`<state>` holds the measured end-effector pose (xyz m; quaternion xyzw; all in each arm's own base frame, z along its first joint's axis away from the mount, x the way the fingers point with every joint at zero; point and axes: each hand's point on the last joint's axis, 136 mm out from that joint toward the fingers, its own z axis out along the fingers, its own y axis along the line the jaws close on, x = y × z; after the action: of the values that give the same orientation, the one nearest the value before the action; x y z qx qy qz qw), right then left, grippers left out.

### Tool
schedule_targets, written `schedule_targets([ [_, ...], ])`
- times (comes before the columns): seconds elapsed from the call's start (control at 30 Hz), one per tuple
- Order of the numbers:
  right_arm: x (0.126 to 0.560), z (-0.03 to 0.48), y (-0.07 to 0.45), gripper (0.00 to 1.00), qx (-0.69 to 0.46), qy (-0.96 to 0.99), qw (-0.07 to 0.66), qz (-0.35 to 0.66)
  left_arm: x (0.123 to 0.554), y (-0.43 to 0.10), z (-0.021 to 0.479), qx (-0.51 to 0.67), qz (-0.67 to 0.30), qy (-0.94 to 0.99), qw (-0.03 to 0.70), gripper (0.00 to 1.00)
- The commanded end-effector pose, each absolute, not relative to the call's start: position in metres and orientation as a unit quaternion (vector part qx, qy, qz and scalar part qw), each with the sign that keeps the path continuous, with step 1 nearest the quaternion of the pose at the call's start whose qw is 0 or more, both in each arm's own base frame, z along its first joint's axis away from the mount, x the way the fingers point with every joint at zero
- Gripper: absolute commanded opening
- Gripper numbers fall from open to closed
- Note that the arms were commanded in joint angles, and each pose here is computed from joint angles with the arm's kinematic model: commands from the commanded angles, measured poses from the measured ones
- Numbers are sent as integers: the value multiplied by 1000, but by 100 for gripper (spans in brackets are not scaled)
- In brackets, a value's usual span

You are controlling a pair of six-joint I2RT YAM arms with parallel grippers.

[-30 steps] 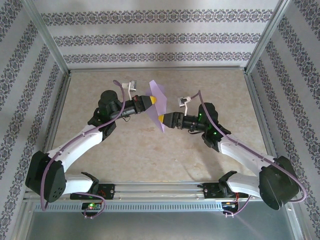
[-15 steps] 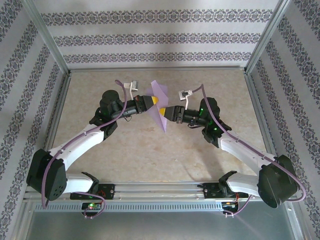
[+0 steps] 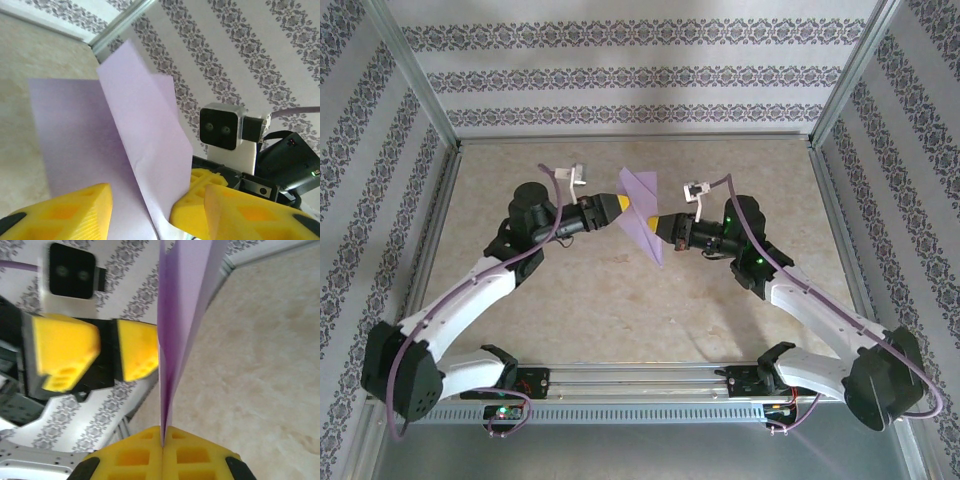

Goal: Fold a paper plane with a square sheet of paper (fold left side to right side)
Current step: Turn over the paper at the center of the table.

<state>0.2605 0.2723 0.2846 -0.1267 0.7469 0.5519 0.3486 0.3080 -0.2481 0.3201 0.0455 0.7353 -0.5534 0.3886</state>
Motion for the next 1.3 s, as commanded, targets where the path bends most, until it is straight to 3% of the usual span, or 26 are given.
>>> schedule_targets([
  [0.0, 258, 277, 264, 4, -158, 786, 378, 463, 310, -217, 310, 25, -479, 765, 430, 54],
  [0.37, 268, 202, 205, 4, -263, 894, 355, -79, 296, -110, 292, -122, -262, 799, 527, 59],
  [0.63, 280, 158, 217, 5, -366, 824, 286, -324, 282, -73, 283, -184, -207, 793, 542, 59],
  [0.77, 282, 120, 229, 5, -405, 801, 234, -374, 283, -75, 283, -180, -209, 795, 540, 60],
  [0.9, 278, 82, 242, 13, -433, 794, 190, -382, 286, -80, 281, -173, -217, 799, 534, 60],
  [1.07, 266, 48, 250, 14, -450, 806, 142, -356, 289, -85, 278, -165, -221, 804, 527, 60],
  [1.27, 251, 29, 263, 26, -450, 838, 112, -289, 292, -92, 276, -156, -234, 807, 520, 60],
])
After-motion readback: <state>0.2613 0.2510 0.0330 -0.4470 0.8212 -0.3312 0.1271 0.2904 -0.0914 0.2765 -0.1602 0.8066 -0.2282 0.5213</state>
